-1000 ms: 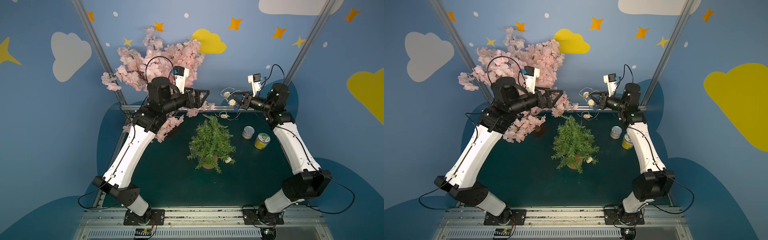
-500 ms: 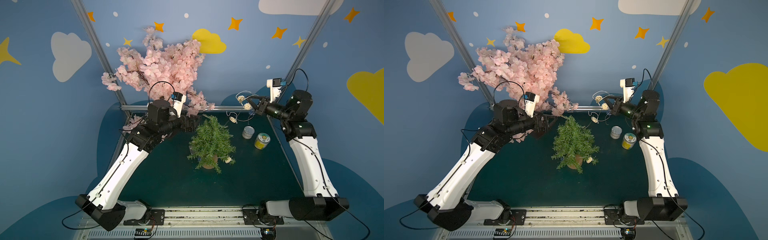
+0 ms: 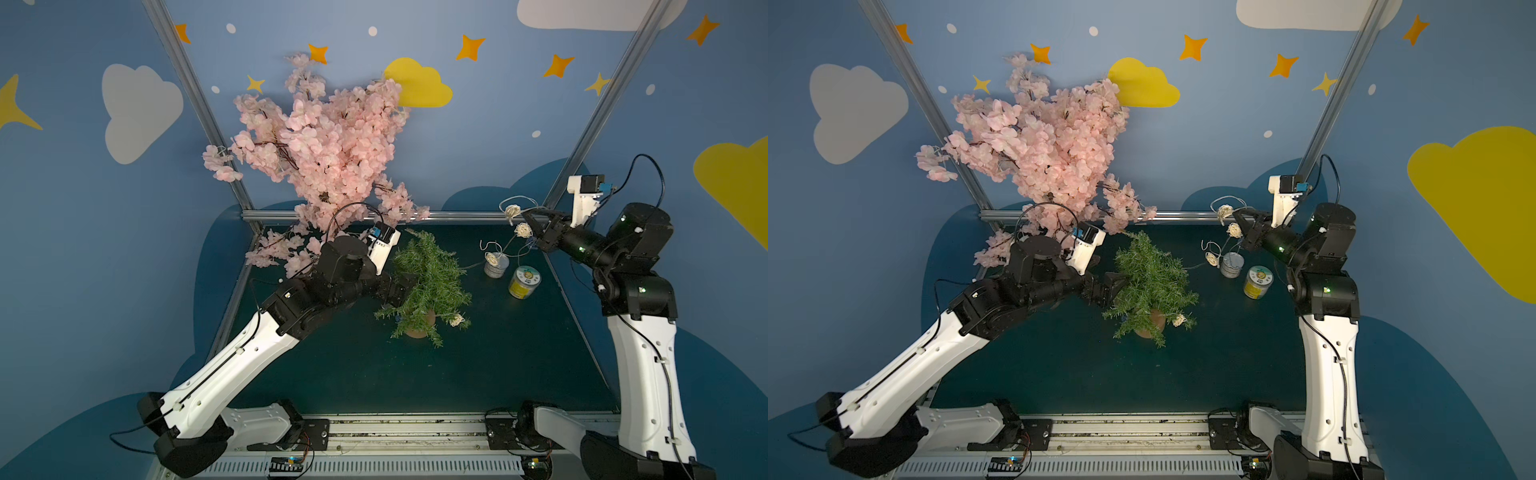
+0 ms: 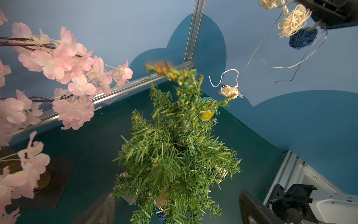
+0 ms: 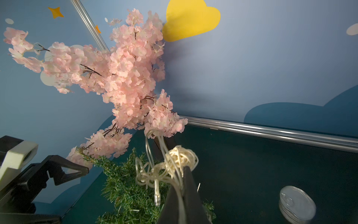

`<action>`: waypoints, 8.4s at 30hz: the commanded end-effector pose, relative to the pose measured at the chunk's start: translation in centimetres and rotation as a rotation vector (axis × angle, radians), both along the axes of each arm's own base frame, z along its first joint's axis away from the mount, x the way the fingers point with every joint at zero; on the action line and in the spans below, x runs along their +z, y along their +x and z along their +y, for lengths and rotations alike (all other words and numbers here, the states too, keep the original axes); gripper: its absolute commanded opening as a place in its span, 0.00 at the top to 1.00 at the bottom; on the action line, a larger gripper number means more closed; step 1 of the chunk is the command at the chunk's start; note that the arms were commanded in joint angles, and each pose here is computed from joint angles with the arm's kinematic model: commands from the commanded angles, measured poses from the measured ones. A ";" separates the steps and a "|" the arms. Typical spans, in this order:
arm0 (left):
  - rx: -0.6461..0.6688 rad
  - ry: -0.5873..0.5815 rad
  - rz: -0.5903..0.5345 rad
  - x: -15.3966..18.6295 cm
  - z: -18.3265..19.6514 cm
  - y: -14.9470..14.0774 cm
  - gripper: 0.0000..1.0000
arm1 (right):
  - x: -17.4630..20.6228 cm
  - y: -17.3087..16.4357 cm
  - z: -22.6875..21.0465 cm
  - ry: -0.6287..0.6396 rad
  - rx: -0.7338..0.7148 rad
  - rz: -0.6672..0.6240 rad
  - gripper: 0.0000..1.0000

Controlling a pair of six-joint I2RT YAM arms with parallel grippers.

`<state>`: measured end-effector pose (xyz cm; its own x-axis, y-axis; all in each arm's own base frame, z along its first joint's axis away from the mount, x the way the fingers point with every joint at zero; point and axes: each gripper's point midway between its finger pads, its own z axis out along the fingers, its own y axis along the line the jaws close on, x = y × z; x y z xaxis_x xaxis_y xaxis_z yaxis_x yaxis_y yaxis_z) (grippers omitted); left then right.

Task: Remove string lights from the small christmas tree
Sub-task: Remove the light string from the Christmas tree.

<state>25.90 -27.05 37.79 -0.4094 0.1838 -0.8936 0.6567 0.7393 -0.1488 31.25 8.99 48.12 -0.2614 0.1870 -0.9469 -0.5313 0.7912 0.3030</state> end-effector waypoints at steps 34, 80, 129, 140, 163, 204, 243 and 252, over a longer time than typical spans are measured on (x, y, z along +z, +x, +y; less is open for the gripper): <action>0.115 0.206 -0.017 -4.2 -1.7 -0.4 0.00 | -1.7 -3.0 -9.4 -0.161 -0.513 0.181 1.00; -0.513 0.133 -0.256 -3.6 -18.0 -4.9 0.01 | 14.6 -17.1 -0.1 0.138 -0.080 -0.198 1.00; -0.878 -0.277 -0.051 -0.9 -26.7 -9.5 0.83 | 14.9 -17.7 0.4 0.183 -0.042 -0.200 1.00; -0.676 -0.314 -0.051 -0.7 -21.2 -6.9 0.94 | 13.1 -17.2 -0.5 0.156 -0.111 -0.169 1.00; -0.510 -0.108 -0.188 2.5 -10.6 -10.8 0.96 | 8.7 -19.2 2.4 0.275 0.088 -0.027 1.00; -0.358 -0.136 -0.401 11.5 -1.8 -14.4 0.96 | -9.4 -11.8 14.7 -0.180 0.331 0.308 1.00; 0.215 -0.005 -0.633 18.9 12.7 -9.2 0.96 | -12.3 -16.7 27.3 -0.324 0.704 0.209 0.27; 0.300 0.034 -0.556 16.5 12.2 -6.7 0.96 | -12.2 -15.2 29.7 -0.298 0.690 0.191 0.25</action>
<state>18.52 -15.24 54.68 0.1134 0.2079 -0.9715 0.4072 0.8822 0.2364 15.47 37.93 33.76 -0.4220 -0.3909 -0.8180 -0.8850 0.3733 0.2783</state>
